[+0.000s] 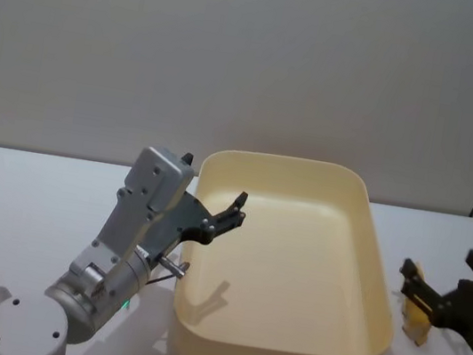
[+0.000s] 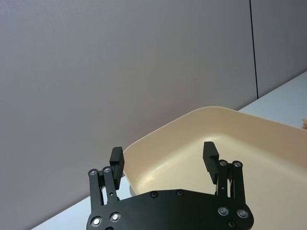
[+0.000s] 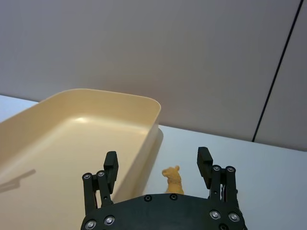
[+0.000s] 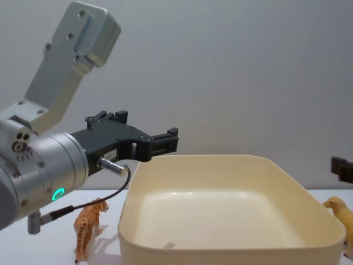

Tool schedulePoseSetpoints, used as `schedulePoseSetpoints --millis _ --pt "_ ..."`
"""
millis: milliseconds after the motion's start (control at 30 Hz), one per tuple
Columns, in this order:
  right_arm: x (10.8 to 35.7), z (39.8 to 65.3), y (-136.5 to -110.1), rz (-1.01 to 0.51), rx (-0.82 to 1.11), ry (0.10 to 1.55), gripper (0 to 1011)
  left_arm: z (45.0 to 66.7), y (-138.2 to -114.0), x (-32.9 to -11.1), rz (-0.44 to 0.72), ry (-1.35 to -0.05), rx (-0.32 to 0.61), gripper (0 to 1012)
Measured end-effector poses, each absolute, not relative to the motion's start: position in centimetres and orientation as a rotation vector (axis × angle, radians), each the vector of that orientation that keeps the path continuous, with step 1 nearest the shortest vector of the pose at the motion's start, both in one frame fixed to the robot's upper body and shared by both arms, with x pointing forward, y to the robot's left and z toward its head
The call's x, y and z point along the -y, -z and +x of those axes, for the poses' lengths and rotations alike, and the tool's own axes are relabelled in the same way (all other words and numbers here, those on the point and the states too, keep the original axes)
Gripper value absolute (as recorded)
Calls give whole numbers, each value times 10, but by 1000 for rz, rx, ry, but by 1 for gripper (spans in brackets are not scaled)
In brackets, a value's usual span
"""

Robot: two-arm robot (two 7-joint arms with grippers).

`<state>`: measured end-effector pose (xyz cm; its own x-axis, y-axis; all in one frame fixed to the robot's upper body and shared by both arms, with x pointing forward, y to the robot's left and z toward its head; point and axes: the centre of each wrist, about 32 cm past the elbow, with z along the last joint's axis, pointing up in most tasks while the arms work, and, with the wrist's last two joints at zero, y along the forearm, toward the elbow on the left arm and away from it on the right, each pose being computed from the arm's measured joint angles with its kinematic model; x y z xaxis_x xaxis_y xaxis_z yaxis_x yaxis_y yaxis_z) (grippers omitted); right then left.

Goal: Pick up the toy alternately with two hands and place it into the central storage box.

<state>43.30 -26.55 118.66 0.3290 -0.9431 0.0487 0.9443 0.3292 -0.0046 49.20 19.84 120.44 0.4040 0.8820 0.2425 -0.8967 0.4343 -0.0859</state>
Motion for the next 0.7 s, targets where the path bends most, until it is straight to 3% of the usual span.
schedulePoseSetpoints --millis 700 --pt "297 405 -1178 -191 12 1411 1003 492 -1204 -198 61 -1124 268 1000"
